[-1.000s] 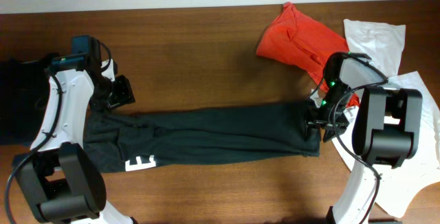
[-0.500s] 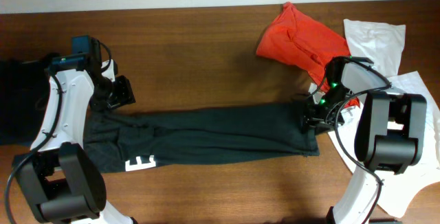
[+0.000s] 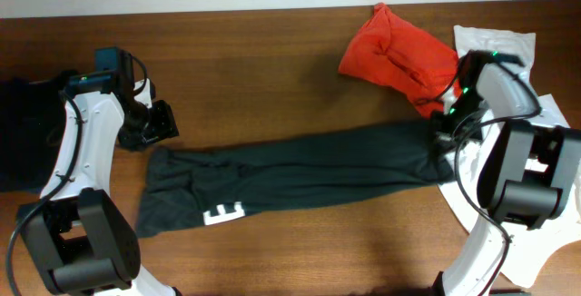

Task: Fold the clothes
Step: 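Fold the strip's right end leftward with the right gripper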

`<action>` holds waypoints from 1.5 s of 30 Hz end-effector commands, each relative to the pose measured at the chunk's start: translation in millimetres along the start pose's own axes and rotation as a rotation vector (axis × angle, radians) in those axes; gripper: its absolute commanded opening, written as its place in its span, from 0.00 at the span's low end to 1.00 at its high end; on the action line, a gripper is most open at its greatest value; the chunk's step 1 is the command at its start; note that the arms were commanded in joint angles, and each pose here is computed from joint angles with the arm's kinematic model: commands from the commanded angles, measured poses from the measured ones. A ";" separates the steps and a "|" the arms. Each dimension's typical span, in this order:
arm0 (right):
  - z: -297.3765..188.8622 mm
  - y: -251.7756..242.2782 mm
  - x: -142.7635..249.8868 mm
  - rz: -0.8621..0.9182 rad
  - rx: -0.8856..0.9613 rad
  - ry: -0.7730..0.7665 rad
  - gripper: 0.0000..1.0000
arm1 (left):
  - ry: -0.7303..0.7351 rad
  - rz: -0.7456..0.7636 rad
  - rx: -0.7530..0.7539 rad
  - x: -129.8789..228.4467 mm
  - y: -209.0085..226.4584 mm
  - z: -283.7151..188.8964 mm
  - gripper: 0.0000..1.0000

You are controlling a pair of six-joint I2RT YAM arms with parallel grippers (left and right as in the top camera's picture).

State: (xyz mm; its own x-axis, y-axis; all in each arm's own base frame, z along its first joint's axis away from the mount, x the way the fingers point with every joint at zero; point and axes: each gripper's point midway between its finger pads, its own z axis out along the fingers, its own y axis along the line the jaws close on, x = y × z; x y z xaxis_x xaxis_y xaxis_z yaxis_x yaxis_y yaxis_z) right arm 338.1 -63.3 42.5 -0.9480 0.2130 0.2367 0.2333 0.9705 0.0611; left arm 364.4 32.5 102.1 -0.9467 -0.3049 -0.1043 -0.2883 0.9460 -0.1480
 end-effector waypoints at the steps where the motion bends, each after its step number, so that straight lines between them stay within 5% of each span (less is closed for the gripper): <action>1: -36.2 20.9 -5.6 -0.071 0.049 -0.087 0.04 | -0.025 -0.006 0.008 -4.8 -2.1 -6.4 0.57; 16: -10.6 224.2 65.2 -0.538 0.085 -0.093 0.04 | -0.026 -0.006 0.008 -5.0 -2.1 -6.4 0.57; 42: 10.3 292.5 105.1 -0.676 -0.036 -0.078 0.05 | -0.023 -0.006 0.008 -4.4 -2.0 -6.3 0.57; 43: 10.5 294.4 106.1 -0.680 -0.041 -0.078 0.17 | -0.023 -0.006 0.008 -4.4 -2.0 -6.3 0.57; 44: 10.6 295.9 106.3 -0.683 -0.044 -0.081 0.44 | -0.023 -0.006 0.008 -4.4 -2.0 -6.3 0.57; 45: 10.5 297.2 105.4 -0.685 -0.048 -0.086 0.52 | -0.023 -0.006 0.008 -4.4 -2.0 -6.3 0.57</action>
State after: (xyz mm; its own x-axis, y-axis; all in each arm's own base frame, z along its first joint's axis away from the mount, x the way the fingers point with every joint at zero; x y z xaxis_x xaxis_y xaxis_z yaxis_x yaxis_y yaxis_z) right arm 308.6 239.5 70.3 -0.9022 -0.4258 0.0686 -0.4076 0.8937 0.1877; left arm 365.3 32.5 102.2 -0.9463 -0.3048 -0.1079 -0.2877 0.9461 -0.1489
